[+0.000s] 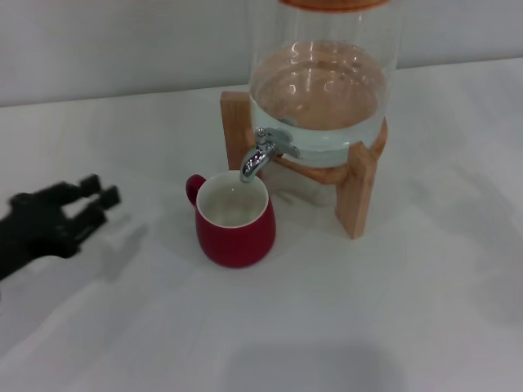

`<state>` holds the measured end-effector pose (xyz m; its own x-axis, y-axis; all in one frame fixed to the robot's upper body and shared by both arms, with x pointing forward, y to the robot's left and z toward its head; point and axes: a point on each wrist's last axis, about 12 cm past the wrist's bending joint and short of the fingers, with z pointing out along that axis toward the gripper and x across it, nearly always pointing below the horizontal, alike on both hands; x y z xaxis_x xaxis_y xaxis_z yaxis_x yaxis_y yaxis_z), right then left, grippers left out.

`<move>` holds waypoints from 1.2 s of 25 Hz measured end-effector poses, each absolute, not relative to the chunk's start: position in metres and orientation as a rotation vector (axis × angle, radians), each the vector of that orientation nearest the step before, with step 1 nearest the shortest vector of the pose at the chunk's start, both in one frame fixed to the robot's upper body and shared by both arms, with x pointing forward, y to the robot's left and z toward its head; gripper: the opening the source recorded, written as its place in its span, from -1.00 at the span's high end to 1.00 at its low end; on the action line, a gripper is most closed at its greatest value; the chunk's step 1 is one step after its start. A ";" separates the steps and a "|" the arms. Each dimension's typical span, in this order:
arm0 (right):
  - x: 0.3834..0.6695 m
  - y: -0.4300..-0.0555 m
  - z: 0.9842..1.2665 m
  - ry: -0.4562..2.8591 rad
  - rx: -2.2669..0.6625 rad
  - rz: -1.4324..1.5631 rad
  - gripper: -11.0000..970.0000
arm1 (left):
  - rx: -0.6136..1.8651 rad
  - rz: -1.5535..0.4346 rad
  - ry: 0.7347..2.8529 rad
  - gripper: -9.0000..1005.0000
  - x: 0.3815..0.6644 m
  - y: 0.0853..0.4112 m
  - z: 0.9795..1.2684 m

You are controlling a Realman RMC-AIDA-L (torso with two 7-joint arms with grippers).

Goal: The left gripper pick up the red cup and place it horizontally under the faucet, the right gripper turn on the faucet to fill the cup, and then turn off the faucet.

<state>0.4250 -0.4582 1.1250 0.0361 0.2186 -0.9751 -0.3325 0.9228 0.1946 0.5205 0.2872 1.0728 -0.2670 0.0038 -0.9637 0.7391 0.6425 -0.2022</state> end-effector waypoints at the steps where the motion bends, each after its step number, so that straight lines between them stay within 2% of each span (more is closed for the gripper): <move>1: 0.422 -0.460 1.124 1.478 -0.086 0.420 -0.49 | 0.579 -0.807 1.661 0.22 0.512 0.295 1.080; 6: 0.412 -0.464 1.122 1.486 -0.069 0.408 -0.49 | 0.444 -0.824 1.481 0.20 0.478 0.321 1.099; 11: 0.401 -0.466 1.121 1.496 -0.067 0.408 -0.49 | 0.395 -0.837 1.267 0.18 0.452 0.333 1.111; 17: 0.389 -0.458 1.128 1.526 -0.176 0.504 -0.49 | 0.328 -0.824 1.187 -0.27 0.448 0.347 1.116; 22: 0.384 -0.443 1.134 1.604 -0.284 0.572 -0.49 | 0.325 -0.761 1.124 -0.55 0.446 0.350 1.120; 30: 0.392 -0.425 1.131 1.635 -0.345 0.686 -0.49 | 0.291 -0.760 1.131 -0.56 0.449 0.352 1.114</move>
<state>0.3919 -0.4251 1.1312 -0.1886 0.1559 -0.9696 -0.5824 0.7772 0.2383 0.4494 0.3516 1.1137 0.2126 -0.3970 -0.8929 0.6764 0.7192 -0.1587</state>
